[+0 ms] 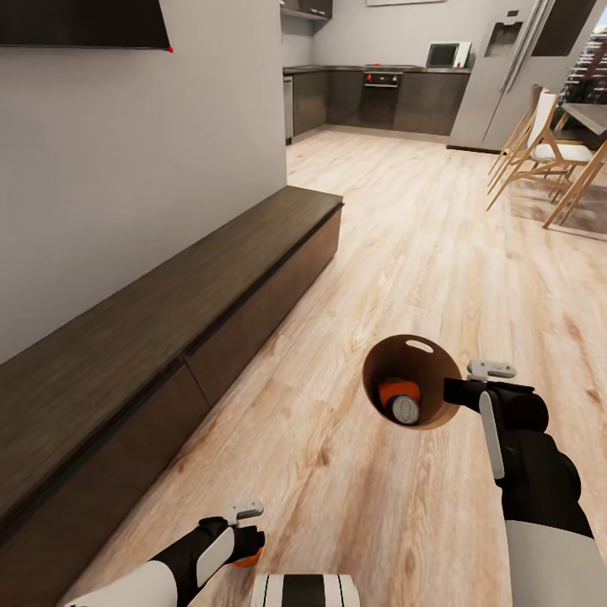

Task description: Put the three can of soda from the living room inside the tash can in the kitchen.

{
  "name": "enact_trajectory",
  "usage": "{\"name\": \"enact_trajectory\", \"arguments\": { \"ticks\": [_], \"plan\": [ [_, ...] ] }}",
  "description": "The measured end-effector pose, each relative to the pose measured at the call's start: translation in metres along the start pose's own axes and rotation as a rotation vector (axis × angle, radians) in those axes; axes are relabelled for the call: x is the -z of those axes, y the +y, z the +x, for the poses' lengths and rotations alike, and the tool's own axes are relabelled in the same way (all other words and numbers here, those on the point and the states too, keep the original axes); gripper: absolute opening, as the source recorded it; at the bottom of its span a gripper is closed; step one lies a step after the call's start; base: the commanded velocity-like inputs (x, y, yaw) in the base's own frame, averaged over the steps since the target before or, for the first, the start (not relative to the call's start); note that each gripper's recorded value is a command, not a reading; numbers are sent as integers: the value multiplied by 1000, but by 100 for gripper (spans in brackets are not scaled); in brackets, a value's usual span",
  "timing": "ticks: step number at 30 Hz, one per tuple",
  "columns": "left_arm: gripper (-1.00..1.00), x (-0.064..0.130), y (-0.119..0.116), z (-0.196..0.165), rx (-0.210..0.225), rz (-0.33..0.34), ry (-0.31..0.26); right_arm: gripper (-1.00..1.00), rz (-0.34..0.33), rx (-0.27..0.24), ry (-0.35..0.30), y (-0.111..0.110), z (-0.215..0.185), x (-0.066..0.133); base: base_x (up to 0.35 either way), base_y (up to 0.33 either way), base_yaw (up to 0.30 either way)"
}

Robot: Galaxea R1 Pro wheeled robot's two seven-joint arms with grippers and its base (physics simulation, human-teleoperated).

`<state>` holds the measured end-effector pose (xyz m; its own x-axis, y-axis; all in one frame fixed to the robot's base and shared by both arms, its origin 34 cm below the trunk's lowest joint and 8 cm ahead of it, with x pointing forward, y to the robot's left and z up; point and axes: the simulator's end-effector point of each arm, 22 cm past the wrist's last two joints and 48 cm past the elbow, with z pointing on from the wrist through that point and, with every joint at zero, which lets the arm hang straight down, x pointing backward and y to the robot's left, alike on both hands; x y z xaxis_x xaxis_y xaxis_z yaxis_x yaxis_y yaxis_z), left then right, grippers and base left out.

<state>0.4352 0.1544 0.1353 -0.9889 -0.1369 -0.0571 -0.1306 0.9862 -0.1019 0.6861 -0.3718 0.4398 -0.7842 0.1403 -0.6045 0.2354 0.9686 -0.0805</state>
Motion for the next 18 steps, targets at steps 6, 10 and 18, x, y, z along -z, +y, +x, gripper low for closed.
{"name": "enact_trajectory", "arguments": {
  "ticks": [6,10,18],
  "plan": [
    [100,-3,1,3,1,-1,8,-100,-2,0,9,1,4,-4,0,0,0],
    [100,-6,1,6,2,-2,16,-100,4,4,16,0,7,-7,0,0,0],
    [100,-6,1,6,1,-1,16,-100,1,3,16,1,7,-7,0,0,0]
  ]
}}
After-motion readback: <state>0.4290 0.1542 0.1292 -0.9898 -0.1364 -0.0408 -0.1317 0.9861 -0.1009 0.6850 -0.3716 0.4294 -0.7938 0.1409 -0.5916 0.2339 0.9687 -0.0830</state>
